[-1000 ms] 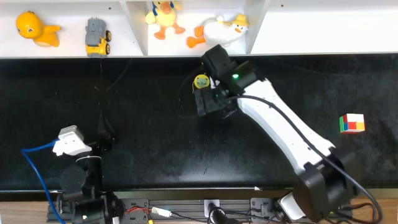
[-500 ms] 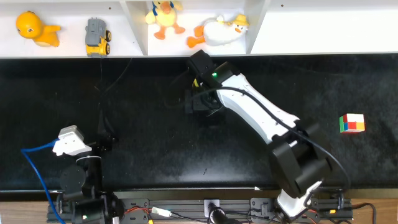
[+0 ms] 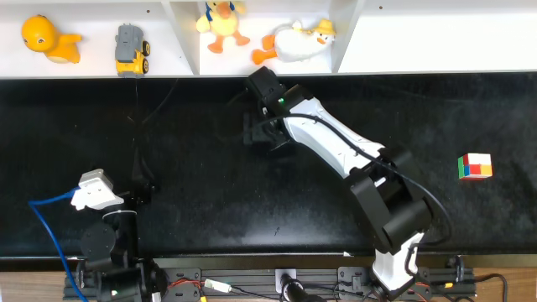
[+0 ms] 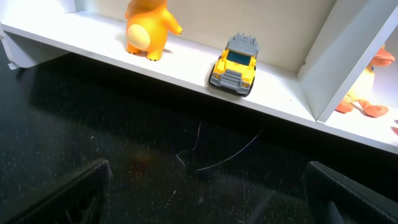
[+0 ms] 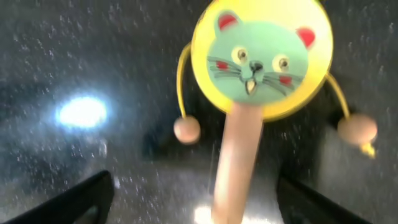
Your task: Store Toys
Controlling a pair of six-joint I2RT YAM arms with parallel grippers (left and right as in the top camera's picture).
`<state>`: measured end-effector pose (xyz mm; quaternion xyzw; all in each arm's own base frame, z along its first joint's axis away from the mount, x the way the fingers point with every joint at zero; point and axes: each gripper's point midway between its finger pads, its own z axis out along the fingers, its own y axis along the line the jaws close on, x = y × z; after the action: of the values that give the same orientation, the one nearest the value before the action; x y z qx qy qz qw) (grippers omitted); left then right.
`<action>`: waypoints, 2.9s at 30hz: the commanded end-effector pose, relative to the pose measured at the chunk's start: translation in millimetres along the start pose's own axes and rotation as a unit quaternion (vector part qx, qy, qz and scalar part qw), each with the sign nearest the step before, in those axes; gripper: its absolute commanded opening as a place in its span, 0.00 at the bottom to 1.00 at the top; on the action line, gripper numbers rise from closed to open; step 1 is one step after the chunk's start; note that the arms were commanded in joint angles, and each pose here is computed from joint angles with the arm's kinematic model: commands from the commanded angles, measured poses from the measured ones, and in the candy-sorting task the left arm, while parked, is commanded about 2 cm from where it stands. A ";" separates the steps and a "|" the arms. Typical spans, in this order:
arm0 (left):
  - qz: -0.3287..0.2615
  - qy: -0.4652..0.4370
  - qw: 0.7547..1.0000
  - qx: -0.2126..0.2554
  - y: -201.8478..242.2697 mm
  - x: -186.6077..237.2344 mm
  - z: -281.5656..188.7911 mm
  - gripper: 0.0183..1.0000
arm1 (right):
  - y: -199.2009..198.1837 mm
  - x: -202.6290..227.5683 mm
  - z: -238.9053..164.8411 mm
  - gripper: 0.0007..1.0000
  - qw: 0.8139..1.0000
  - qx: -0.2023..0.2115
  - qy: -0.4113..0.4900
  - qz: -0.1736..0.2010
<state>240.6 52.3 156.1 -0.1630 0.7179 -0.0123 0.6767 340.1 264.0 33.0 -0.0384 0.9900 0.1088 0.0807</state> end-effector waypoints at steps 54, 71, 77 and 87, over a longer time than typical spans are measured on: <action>-0.008 -0.003 1.000 0.005 -1.9 -0.3 -0.4 1.00 | -25.4 31.1 -145.8 0.05 0.997 0.072 0.009 -0.022; -0.008 -0.003 1.000 0.005 -1.9 -0.3 -0.4 1.00 | -159.8 44.5 -170.9 0.04 0.987 0.142 -0.023 0.070; -0.008 -0.003 1.000 0.005 -1.9 -0.3 -0.4 1.00 | -195.1 14.9 -177.3 0.05 0.988 0.121 -0.065 0.068; -0.008 -0.003 1.000 0.005 -1.9 -0.3 -0.4 1.00 | -230.8 -52.6 -196.3 0.05 0.976 0.105 -0.189 -0.010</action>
<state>240.6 52.3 156.1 -0.1629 0.7179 -0.0125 0.6767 377.2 -5.1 170.9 0.0388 0.9694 0.0070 0.2425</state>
